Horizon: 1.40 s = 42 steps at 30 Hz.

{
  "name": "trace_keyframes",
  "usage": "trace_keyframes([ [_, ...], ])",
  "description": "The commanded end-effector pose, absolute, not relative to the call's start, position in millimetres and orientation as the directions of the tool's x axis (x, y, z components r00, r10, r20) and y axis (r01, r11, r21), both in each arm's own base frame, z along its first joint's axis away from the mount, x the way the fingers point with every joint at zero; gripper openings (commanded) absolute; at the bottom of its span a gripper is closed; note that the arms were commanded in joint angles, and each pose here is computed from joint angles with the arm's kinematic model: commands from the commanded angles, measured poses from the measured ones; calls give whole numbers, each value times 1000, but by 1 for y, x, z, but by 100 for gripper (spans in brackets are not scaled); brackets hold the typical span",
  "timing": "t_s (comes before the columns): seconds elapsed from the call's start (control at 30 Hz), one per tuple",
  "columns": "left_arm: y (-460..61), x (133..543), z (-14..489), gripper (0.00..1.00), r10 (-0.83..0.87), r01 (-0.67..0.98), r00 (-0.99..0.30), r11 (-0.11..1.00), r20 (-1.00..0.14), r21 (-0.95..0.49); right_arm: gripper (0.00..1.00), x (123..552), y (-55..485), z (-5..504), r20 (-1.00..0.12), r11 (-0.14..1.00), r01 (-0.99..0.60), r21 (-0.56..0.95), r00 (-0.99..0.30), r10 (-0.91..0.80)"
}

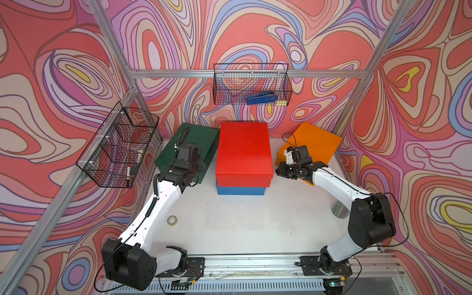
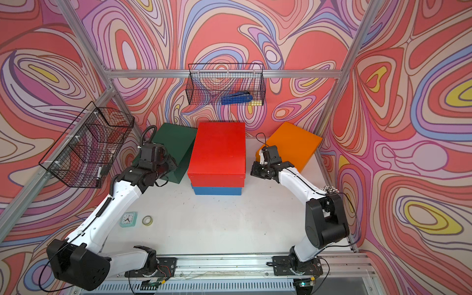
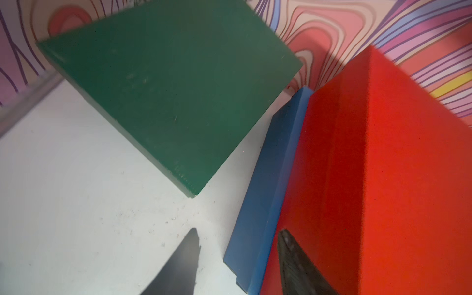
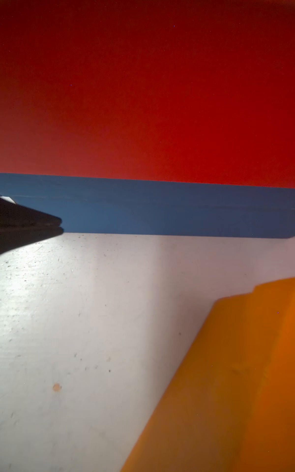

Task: Stack the shoeboxes
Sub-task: Move the shoeboxes to the center of the board, then adjust the shoebox.

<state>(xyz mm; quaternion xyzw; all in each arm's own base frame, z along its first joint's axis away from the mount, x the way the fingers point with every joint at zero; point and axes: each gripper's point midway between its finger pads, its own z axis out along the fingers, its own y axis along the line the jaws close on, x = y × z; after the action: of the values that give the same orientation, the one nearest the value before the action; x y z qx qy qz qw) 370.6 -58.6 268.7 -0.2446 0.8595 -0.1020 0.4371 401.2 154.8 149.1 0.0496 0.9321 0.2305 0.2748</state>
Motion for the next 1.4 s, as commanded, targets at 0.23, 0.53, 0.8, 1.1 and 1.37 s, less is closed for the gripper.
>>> trace_keyframes([
  [0.23, -148, 380, 362, 56, -228, -39, -491, 970, -841, -240, 14, 415, 109, 195, -559, 914, 10, 406, -789, 257],
  [0.53, -288, 381, 383, 61, 14, 270, -503, 952, -864, -142, 36, 421, 48, 211, -560, 899, 125, 419, -744, 364],
  [0.8, -383, 362, 368, 74, 151, 446, -516, 888, -843, -114, 62, 430, 12, 216, -586, 900, 187, 395, -703, 403],
  [1.1, -453, 345, 329, 80, 213, 534, -524, 837, -825, -123, 61, 441, -7, 206, -585, 886, 231, 403, -680, 443],
  [1.37, -493, 344, 260, 83, 245, 541, -604, 825, -758, -164, 61, 445, -32, 199, -579, 868, 300, 395, -652, 489],
])
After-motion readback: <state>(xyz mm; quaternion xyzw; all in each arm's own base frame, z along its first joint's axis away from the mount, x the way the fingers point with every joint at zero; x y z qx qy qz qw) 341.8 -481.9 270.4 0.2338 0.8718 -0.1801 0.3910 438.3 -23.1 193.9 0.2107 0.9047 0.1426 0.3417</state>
